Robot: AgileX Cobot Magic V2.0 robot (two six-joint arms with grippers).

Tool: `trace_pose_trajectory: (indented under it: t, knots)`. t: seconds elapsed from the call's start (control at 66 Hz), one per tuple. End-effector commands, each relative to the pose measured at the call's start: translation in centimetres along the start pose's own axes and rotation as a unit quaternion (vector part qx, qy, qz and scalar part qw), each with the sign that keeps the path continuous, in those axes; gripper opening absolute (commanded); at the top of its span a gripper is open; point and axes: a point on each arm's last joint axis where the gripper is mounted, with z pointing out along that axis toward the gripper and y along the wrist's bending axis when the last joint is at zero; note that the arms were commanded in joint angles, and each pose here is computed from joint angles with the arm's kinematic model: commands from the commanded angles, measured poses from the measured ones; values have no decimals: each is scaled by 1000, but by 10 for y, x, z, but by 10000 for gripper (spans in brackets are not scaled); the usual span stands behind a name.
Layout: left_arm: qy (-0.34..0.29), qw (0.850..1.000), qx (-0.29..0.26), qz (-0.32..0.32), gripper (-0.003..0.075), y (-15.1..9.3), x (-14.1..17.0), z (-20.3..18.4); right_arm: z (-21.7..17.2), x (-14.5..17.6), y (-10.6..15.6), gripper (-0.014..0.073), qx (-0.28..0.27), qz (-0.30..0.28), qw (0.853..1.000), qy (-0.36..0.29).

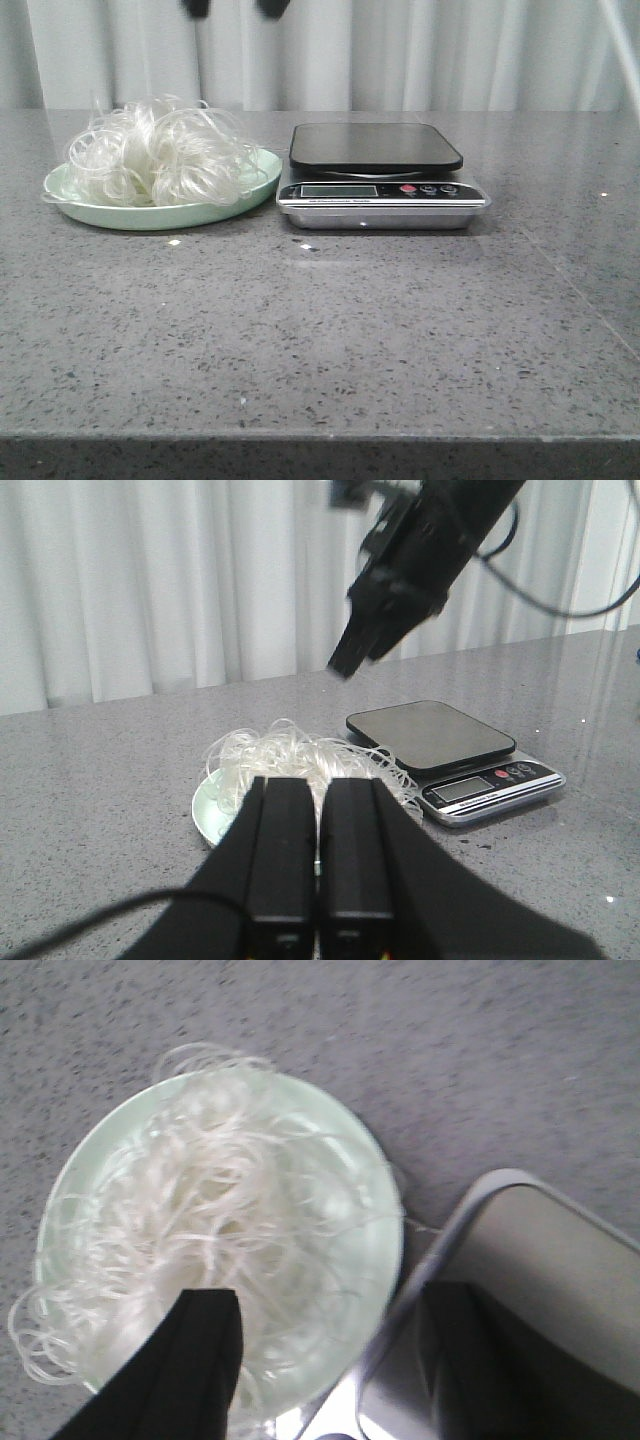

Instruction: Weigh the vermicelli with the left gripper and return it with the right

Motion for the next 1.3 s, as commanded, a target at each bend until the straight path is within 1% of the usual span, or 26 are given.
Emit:
trace_pose_trajectory:
  t: [0.0, 0.182, 0.318, 0.439, 0.53, 0.682, 0.803, 0.864, 1.03, 1.182, 1.288]
  knots:
    - [-43, 999, -4, -5, 127, 0, -14, -1, -70, 4, -13, 493, 30, -1, 999, -29]
    - [-43, 999, -4, -5, 127, 0, -14, -1, -113, 22, -22, 493, 38, -7, 997, -60]
    - [-43, 999, -4, -5, 127, 0, -14, -1, -138, 47, -33, 493, 51, -11, 995, -82]
    - [-43, 999, -4, -5, 127, 0, -14, -1, -154, 79, -45, 493, 54, -8, 994, -95]
    - [-43, 999, -4, -5, 127, 0, -14, -1, -173, 106, -54, 493, 55, -3, 991, -123]
    - [-43, 999, -4, -5, 127, 0, -14, -1, -188, 153, -68, 493, 60, 9, 987, -147]
    - [-43, 999, -4, -5, 127, 0, -14, -1, -201, 195, -72, 493, 53, 16, 983, -176]
    - [-43, 999, -4, -5, 127, 0, -14, -1, -200, 214, -72, 493, 48, 16, 981, -186]
    - [-43, 999, -4, -5, 127, 0, -14, -1, -206, 270, -73, 493, 22, 21, 967, -255]
    - [-43, 999, -4, -5, 127, 0, -14, -1, -209, 316, -73, 493, 3, 23, 943, -333]
    - [-43, 999, -4, -5, 127, 0, -14, -1, -209, 338, -74, 493, -6, 24, 926, -376]
